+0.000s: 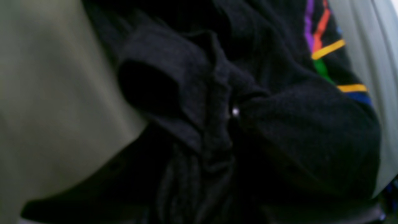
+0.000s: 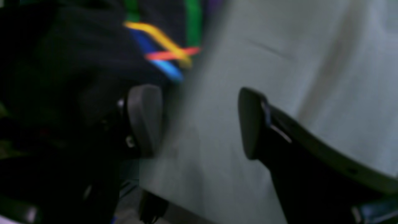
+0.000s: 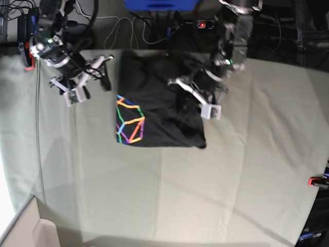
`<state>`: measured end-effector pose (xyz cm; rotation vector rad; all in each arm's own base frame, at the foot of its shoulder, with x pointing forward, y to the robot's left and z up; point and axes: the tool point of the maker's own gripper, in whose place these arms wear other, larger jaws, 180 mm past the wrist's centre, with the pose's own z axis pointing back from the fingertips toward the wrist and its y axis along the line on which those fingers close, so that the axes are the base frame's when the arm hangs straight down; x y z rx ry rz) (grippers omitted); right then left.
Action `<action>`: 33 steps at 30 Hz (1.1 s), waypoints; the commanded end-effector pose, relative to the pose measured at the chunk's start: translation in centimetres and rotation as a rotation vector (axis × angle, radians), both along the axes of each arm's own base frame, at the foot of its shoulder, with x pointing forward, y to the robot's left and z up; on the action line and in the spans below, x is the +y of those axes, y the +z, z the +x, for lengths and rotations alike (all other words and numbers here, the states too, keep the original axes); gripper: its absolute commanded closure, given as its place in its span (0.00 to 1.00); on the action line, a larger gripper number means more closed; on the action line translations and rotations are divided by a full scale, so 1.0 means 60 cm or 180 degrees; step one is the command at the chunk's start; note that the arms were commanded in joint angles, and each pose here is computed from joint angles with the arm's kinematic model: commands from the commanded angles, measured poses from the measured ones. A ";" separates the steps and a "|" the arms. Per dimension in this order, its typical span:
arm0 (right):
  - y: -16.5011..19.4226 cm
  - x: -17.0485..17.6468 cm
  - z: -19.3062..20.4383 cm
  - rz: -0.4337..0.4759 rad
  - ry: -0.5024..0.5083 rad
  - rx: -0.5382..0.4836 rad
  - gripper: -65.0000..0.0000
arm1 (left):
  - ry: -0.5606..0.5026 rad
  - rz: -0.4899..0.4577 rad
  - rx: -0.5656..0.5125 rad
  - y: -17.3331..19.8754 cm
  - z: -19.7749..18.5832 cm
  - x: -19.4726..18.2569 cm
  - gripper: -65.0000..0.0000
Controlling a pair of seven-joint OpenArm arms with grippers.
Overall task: Layout the t-shirt on the table in an organized manner, then fold the t-shirt properly
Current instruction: 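Grasp the folded shirt's edge with the left gripper and flip it over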
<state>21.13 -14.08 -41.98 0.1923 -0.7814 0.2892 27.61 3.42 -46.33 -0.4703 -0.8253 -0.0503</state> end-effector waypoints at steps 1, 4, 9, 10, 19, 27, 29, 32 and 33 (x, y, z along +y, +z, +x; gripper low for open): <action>0.019 0.002 0.014 0.0057 -0.0010 -0.0158 0.40 | -0.0083 0.0092 -0.0168 0.021 0.028 0.004 1.00; 0.025 -0.012 0.023 0.0023 -0.0076 -0.0203 0.40 | -0.0544 0.0433 -0.0259 0.026 0.046 0.011 1.00; 0.027 -0.032 0.025 -0.0031 -0.0148 -0.0217 0.40 | -0.1538 0.1239 -0.0605 0.034 0.071 -0.006 1.00; 0.027 -0.036 0.025 -0.0048 -0.0152 -0.0218 0.40 | -0.1786 0.1456 -0.0693 0.033 0.073 -0.011 1.00; 0.035 -0.039 0.038 -0.0064 -0.0151 -0.0277 0.40 | -0.3251 0.2908 -0.1499 0.026 0.088 -0.071 1.00; 0.041 -0.046 0.048 -0.0117 -0.0108 -0.0318 0.40 | -0.3435 0.2661 -0.2321 0.074 0.089 -0.149 1.00; 0.045 -0.047 0.056 -0.0118 -0.0114 -0.0353 0.40 | -0.3389 0.2536 -0.2451 0.089 0.093 -0.156 1.00; 0.046 -0.046 0.058 -0.0114 -0.0110 -0.0358 0.40 | -0.3217 0.2451 -0.2540 0.109 0.114 -0.150 1.00; 0.046 -0.046 0.058 -0.0114 -0.0110 -0.0358 0.40 | -0.3160 0.2442 -0.2511 0.108 0.122 -0.148 1.00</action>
